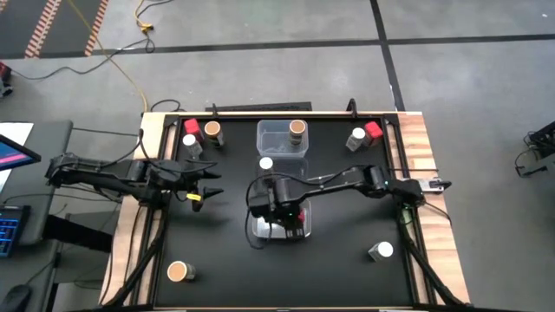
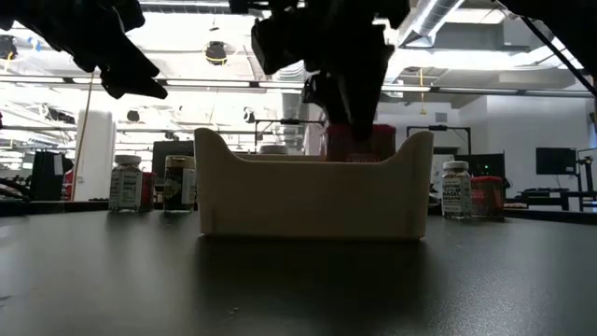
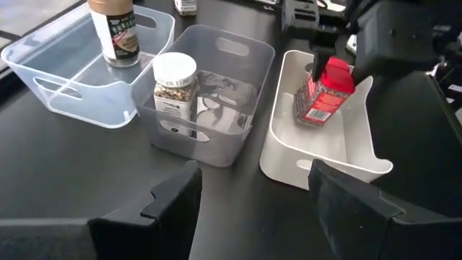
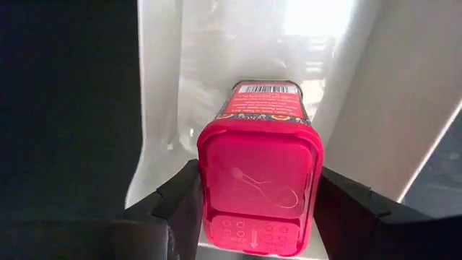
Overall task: Sort spices by type
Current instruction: Put the bottom right red seasoning can into the white bin, then put the top left white seasoning bottle into the black transparent bin aligned with the other white seasoning bottle
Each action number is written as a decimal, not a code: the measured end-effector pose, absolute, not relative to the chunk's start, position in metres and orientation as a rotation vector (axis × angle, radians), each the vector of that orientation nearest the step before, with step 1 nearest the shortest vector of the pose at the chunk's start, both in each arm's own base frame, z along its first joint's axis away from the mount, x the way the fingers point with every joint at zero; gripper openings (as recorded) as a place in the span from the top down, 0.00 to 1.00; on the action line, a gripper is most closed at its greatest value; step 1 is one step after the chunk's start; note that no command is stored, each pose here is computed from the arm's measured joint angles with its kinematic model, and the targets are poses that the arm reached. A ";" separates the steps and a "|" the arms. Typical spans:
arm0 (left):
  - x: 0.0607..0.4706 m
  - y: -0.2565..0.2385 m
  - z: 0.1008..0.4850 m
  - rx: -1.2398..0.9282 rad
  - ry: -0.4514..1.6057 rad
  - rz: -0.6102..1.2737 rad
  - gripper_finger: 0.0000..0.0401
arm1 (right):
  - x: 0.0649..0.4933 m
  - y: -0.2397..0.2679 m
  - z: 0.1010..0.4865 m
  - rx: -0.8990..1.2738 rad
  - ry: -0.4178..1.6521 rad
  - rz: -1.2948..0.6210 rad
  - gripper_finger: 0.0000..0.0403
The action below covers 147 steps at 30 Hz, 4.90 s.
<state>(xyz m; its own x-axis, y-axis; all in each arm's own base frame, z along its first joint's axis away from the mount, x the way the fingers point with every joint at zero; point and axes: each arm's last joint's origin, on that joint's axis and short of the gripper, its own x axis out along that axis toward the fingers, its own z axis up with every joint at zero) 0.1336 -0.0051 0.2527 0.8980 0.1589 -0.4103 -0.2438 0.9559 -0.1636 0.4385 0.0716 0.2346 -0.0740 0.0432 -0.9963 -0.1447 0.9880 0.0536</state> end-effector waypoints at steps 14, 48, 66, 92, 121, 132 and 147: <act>0.134 -0.005 0.253 -0.234 0.403 0.214 0.40 | 0.424 0.043 0.246 0.010 1.524 0.146 0.40; 0.133 -0.005 0.253 -0.213 0.405 0.217 0.40 | 0.420 0.020 0.235 0.112 1.491 0.140 0.36; 0.133 -0.005 0.253 -0.191 0.407 0.212 0.40 | 0.416 0.021 0.226 0.099 1.534 0.148 0.35; 0.133 -0.005 0.253 -0.195 0.407 0.213 0.40 | 0.417 0.022 0.223 0.135 1.523 0.159 0.35; 0.133 -0.005 0.252 -0.175 0.419 0.210 0.40 | 0.391 0.018 0.309 0.120 1.338 0.163 0.18; 0.132 -0.005 0.250 -0.171 0.438 0.212 0.40 | 0.315 0.022 0.329 0.130 1.108 -0.103 0.18; 0.132 -0.005 0.250 -0.171 0.436 0.212 0.40 | 0.252 0.024 0.301 0.254 1.135 -0.181 0.19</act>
<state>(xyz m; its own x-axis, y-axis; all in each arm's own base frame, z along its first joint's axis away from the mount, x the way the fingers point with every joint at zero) 0.1323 -0.0048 0.2503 0.8851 0.1665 -0.4346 -0.2395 0.9636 -0.1188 0.2515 0.0240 0.3010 0.4121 -0.0141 -0.9110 0.2705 0.9567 0.1075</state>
